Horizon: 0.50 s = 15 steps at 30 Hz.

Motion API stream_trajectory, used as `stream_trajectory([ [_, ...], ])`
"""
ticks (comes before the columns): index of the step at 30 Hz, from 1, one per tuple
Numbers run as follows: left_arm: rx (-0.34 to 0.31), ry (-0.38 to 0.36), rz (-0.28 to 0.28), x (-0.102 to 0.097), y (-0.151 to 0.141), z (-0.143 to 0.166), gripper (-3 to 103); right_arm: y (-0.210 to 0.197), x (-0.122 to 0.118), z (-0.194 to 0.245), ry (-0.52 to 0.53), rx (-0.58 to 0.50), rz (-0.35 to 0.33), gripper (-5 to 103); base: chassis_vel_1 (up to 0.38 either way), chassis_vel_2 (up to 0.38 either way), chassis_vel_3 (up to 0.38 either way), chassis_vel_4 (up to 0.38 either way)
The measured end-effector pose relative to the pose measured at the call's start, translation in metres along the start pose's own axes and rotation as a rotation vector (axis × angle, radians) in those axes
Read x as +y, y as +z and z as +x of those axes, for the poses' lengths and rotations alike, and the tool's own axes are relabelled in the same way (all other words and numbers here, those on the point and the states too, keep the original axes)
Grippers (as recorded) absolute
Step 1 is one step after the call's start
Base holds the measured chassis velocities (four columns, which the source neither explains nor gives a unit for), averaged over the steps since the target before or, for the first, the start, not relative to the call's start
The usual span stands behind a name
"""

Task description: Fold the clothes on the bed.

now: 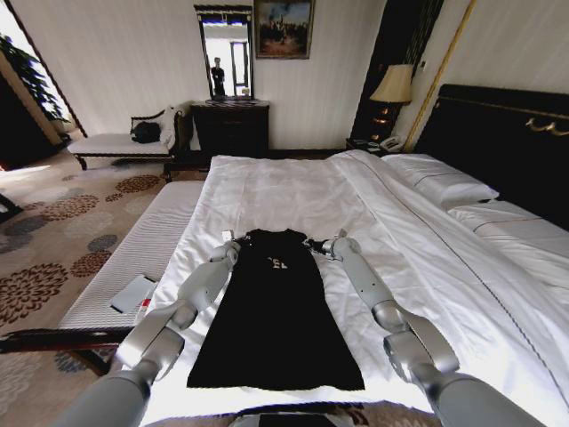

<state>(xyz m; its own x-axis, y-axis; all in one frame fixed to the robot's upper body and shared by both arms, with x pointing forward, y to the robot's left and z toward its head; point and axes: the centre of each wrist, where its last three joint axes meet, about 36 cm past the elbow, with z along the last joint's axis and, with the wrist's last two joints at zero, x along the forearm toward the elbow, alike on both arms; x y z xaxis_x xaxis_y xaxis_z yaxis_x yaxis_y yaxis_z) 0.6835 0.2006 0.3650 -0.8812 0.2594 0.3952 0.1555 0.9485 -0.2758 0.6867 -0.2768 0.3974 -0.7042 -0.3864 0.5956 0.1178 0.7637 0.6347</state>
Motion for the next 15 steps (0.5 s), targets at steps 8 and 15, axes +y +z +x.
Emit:
stream_trajectory([
  [8,-0.007,0.005,0.001,0.001,-0.005,0.002,2,0.003,-0.001,0.001,0.004,-0.001,0.008,1,0.0,0.0,0.0,0.0],
  [15,-0.023,0.013,0.009,0.001,-0.014,0.004,2,0.004,0.002,0.003,0.004,-0.023,0.042,1,0.0,0.0,0.0,0.0],
])
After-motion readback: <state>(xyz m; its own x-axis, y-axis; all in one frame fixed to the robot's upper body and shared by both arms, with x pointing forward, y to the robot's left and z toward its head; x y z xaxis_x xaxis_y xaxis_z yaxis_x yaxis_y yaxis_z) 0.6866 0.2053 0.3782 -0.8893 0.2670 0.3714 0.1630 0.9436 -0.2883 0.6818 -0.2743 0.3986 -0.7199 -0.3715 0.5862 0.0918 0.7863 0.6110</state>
